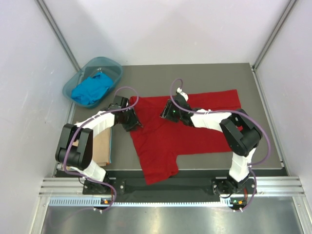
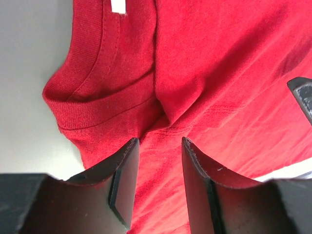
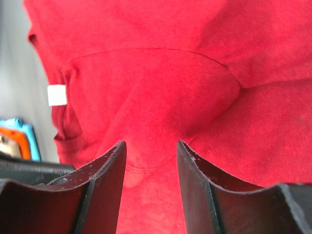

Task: Fold and stack the t-shirts
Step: Fold the tshirt

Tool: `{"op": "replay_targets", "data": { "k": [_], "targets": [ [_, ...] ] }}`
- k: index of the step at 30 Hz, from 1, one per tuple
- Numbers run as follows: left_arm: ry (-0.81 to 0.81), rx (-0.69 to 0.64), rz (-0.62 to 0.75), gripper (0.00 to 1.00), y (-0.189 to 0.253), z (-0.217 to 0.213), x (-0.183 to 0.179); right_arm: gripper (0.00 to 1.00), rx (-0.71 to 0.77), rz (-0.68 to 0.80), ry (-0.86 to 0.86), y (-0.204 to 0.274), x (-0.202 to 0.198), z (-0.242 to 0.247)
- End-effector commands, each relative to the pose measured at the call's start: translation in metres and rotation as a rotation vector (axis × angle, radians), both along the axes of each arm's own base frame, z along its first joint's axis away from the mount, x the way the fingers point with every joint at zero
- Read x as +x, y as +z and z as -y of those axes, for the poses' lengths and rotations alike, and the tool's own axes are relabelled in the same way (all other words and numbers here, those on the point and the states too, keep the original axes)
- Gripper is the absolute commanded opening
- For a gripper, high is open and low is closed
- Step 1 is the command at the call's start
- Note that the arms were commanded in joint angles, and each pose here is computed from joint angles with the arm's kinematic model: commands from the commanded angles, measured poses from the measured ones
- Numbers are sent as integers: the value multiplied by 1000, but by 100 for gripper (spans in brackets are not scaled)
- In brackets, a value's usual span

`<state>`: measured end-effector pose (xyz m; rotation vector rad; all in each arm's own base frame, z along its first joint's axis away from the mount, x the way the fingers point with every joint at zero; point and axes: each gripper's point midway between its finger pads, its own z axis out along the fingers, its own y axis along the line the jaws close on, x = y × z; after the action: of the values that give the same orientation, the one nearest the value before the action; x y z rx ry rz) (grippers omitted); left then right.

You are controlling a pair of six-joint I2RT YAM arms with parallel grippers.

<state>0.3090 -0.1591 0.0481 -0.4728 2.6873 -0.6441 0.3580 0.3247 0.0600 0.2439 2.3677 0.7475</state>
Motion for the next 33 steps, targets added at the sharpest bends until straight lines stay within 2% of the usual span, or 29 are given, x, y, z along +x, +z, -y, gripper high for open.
{"op": "replay_targets", "data": {
  "k": [1, 10, 13, 17, 18, 21, 22, 27, 33],
  "targets": [
    [-12, -54, 66, 45, 12, 10, 6, 46, -40, -46, -118, -1, 4, 3],
    [-4, -51, 50, 46, -2, 16, 5, 46, -59, -105, -198, -15, -1, 6],
    [-1, -56, 52, 41, -3, 18, 5, 45, -51, -110, -204, -18, 1, 3],
    [11, -60, 72, 25, 4, 18, 9, 40, -52, -103, -218, -19, 6, 4],
    [14, -66, 80, 15, 8, 19, 9, 34, -53, -98, -220, -18, 6, 4],
    [25, -76, 94, 0, 18, 20, 11, 21, -46, -69, -209, -8, 10, 2],
    [26, -78, 98, 0, 21, 21, 11, 14, -43, -60, -205, -4, 11, 2],
    [53, -75, 104, 0, 37, 22, 9, 0, -30, -3, -186, 24, 12, 4],
    [78, -83, 114, 0, 49, 24, 3, 0, -38, 24, -164, 40, 8, 9]
  ]
}}
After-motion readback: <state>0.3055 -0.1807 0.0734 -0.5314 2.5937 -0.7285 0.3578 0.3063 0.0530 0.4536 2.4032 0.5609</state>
